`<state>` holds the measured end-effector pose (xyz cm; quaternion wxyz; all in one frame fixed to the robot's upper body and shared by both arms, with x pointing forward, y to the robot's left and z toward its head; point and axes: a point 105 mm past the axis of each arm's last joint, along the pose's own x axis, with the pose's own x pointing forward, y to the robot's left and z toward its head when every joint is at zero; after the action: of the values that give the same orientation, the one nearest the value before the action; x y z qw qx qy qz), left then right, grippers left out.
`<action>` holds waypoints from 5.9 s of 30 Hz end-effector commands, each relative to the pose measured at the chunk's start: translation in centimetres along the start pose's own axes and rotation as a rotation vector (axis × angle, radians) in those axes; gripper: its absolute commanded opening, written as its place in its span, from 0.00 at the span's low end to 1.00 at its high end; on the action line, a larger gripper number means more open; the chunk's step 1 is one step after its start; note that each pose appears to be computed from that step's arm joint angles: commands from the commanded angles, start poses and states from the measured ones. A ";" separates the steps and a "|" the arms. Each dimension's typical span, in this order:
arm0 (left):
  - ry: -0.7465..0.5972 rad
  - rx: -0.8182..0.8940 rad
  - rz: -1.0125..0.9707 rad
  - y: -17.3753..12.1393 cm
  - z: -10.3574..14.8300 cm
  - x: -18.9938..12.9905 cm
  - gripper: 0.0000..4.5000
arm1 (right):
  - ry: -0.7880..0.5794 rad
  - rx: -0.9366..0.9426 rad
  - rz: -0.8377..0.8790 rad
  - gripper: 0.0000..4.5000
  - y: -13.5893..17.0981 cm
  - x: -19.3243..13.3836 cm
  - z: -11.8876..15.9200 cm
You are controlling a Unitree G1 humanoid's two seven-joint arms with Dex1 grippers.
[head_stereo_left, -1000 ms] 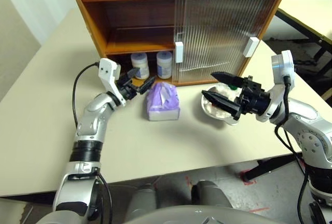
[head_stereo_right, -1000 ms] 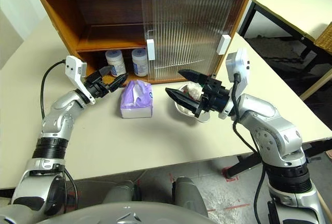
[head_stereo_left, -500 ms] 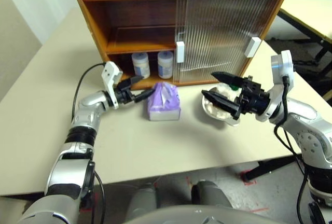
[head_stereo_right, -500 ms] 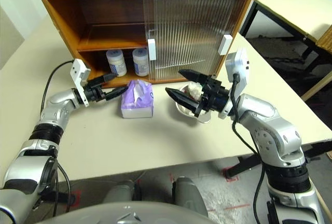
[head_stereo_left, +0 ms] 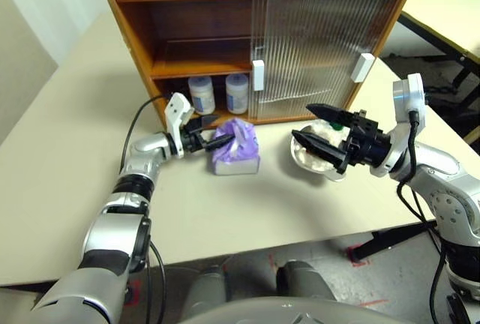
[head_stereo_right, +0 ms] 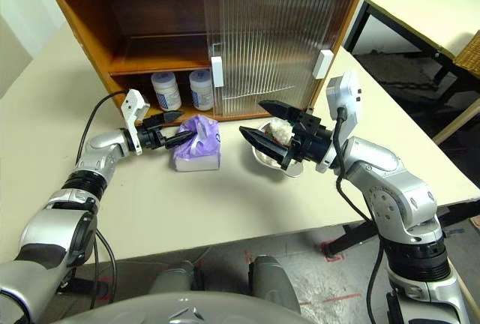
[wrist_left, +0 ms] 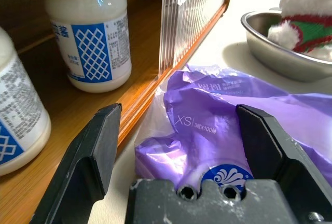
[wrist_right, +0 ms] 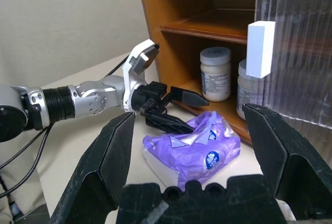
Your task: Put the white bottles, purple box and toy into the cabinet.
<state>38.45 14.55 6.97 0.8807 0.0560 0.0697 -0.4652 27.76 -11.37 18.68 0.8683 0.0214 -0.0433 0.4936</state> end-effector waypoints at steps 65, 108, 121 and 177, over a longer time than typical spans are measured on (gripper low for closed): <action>-0.540 -0.208 0.468 1.8 16.2 -7.6 0.00 | -0.003 -0.007 0.084 1.00 -0.3 1.3 -0.3; -0.562 -0.477 1.128 4.0 16.4 0.0 0.39 | -0.014 0.001 0.033 1.00 -0.2 0.9 -0.5; -0.698 -0.386 0.876 1.2 19.1 0.0 0.99 | -0.009 0.001 0.036 1.00 -0.3 0.8 -0.7; -0.298 -0.003 0.684 3.9 12.1 3.2 0.01 | -0.002 -0.005 -0.007 1.00 -0.3 0.2 -0.8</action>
<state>44.07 11.55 19.45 0.9821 0.0035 -0.0996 -0.1599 28.24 -10.90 17.42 0.8666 0.0254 -0.0337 0.4972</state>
